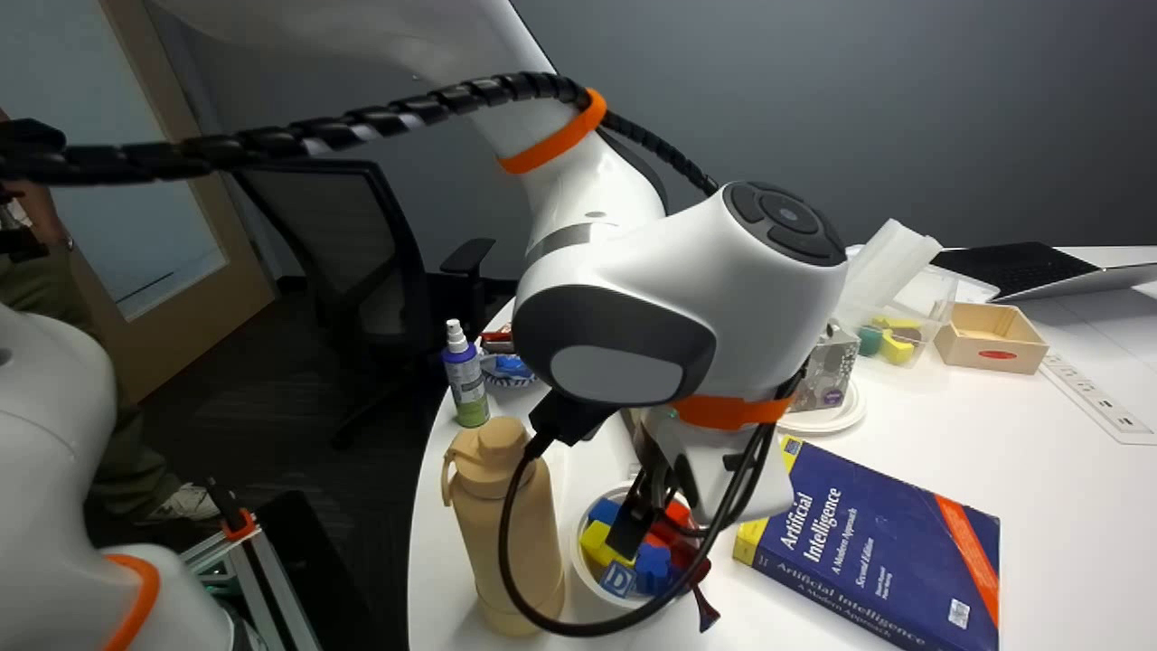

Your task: Put the blue cube into the cube-shaped object

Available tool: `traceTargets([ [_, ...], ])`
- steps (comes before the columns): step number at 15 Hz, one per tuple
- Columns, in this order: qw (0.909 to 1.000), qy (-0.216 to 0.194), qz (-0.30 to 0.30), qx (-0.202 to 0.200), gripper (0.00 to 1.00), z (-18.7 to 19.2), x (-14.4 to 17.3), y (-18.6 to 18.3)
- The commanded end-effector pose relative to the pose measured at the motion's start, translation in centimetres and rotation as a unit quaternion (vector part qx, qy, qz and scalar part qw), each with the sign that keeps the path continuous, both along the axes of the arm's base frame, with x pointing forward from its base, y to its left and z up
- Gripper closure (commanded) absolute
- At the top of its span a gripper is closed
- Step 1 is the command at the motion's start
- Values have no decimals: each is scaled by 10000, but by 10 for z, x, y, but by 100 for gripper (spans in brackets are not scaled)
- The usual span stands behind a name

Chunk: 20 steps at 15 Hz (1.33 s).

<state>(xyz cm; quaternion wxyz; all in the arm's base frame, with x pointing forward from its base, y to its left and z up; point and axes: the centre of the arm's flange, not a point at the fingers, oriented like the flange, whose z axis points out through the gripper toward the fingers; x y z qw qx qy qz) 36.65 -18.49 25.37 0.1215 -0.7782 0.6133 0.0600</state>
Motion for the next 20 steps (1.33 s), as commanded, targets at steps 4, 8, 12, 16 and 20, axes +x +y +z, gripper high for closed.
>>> traceTargets([
  [4, 10000, -9, -29, 27, 0, -2, -1, -2],
  [8, 9998, 78, -180, -43, 0, -16, 2, -13],
  [12, 9994, 122, -293, -100, 0, -27, 2, -23],
  [16, 9992, 263, -300, -52, 0, -39, 5, -26],
  [20, 9988, 342, -335, -74, 0, -53, 11, -24],
])
